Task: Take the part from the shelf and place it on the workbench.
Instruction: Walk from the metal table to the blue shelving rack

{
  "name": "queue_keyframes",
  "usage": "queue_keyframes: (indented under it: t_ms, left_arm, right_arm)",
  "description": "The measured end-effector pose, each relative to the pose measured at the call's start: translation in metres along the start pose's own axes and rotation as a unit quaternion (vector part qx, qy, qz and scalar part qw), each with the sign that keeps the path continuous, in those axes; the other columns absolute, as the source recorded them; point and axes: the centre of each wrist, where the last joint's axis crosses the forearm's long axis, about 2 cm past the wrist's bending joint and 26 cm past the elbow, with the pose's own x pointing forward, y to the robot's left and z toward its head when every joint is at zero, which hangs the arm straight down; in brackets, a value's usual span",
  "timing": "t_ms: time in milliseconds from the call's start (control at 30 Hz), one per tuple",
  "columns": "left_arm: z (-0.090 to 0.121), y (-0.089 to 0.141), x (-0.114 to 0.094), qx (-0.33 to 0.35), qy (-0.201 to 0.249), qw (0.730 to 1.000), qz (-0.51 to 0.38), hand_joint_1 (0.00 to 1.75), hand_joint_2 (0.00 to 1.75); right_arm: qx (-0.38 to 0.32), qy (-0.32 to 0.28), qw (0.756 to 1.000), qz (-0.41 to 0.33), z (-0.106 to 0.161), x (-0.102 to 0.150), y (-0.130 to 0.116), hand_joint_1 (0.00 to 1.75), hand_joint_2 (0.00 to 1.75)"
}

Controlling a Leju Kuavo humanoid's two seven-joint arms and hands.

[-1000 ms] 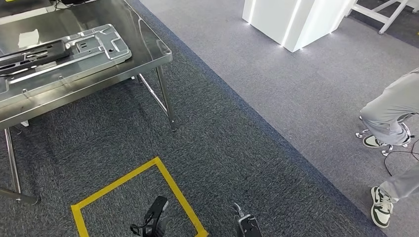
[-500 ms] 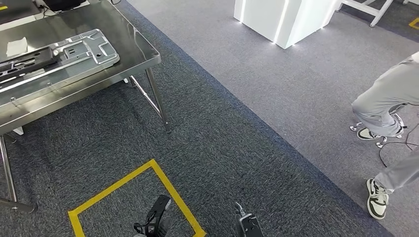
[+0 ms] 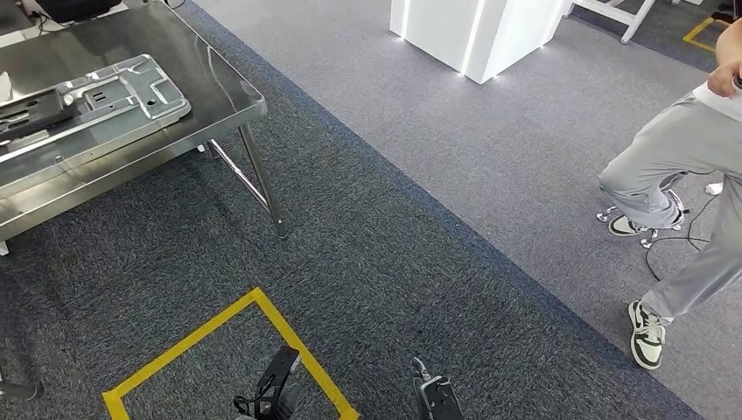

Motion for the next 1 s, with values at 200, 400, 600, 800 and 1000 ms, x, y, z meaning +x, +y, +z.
queue_keyframes:
  t_ms: [200,400,600,800,1000]
  left_arm:
    - [0.0001,0.0003,-0.0035,0.002,0.002,1.0,0.0,0.0,0.0]
    - [0.0001,0.0005,-0.0032,0.001,-0.002,1.0,-0.002,0.0,0.0]
    - [0.0,0.0009,-0.0033,-0.001,-0.001,1.0,-0.002,0.0,0.0]
    - [-0.0001,0.0021,-0.0054,0.001,0.004,1.0,0.005,0.0,0.0]
    - [-0.0001,0.0016,-0.0041,-0.002,0.009,1.0,0.015,0.0,0.0]
  right_arm:
    - [0.0,0.004,1.0,0.0,0.0012,-0.0023,0.0003,0.0,0.0]
    - [-0.003,0.003,1.0,0.002,0.0004,-0.0021,0.0,0.0,0.0]
    - [-0.004,0.002,1.0,0.001,-0.0002,-0.0014,0.0007,0.0,0.0]
    - [-0.002,0.003,1.0,-0.002,0.0,-0.0018,0.0008,0.0,0.0]
    - [0.001,0.003,1.0,-0.003,-0.0006,-0.0017,0.0002,0.0,0.0]
